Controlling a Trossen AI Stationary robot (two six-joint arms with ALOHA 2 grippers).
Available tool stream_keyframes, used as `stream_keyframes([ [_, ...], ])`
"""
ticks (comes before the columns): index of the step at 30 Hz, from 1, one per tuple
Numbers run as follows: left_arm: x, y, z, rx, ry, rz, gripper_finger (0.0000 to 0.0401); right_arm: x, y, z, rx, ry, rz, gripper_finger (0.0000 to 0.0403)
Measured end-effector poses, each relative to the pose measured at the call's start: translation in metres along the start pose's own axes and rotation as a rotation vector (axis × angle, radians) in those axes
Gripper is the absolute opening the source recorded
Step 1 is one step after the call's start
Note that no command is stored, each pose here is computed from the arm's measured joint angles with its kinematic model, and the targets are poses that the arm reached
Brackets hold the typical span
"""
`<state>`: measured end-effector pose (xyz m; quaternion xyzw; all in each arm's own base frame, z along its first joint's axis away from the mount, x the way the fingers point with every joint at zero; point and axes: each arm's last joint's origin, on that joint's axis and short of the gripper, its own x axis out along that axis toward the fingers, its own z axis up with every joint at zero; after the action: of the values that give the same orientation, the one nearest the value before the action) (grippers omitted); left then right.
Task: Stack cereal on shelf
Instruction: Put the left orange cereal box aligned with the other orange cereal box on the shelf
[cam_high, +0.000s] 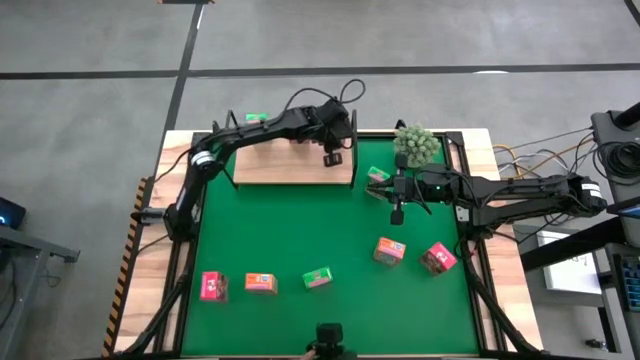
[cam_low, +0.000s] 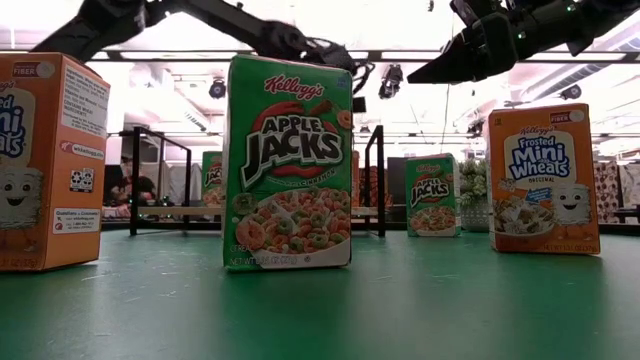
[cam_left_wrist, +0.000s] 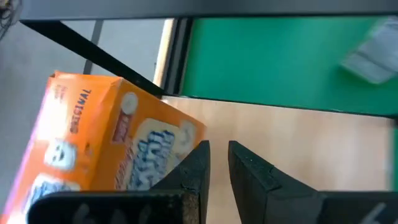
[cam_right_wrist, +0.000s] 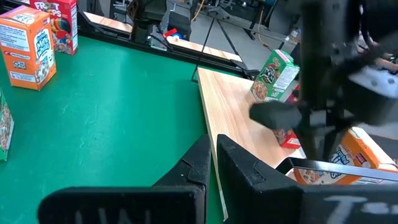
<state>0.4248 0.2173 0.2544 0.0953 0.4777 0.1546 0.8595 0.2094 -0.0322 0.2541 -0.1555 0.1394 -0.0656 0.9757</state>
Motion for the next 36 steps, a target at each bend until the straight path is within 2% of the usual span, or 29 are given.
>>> stream_keyframes([
  [4, -0.025, -0.014, 0.002, 0.022, 0.047, -0.041, 0.0041, 0.000, 0.000, 0.000, -0.002, 0.000, 0.000, 0.0018],
  [12, -0.096, -0.051, 0.004, 0.026, 0.127, -0.130, 0.0041, 0.000, -0.001, 0.002, -0.020, -0.023, -0.008, 0.0018],
  [18, -0.142, -0.088, -0.005, -0.088, 0.256, -0.261, 0.0041, 0.000, -0.002, 0.006, -0.043, -0.062, -0.022, 0.0018],
  [25, -0.175, -0.146, -0.013, -0.147, 0.415, -0.326, 0.0041, -0.001, -0.003, 0.009, -0.082, -0.096, -0.037, 0.0018],
  [33, -0.204, -0.228, -0.022, -0.004, 0.438, -0.384, 0.0041, -0.001, -0.004, 0.012, -0.122, -0.114, -0.046, 0.0018],
  [36, -0.207, -0.248, -0.034, 0.010, 0.473, -0.357, 0.0045, -0.001, -0.004, 0.013, -0.132, -0.119, -0.049, 0.0018],
])
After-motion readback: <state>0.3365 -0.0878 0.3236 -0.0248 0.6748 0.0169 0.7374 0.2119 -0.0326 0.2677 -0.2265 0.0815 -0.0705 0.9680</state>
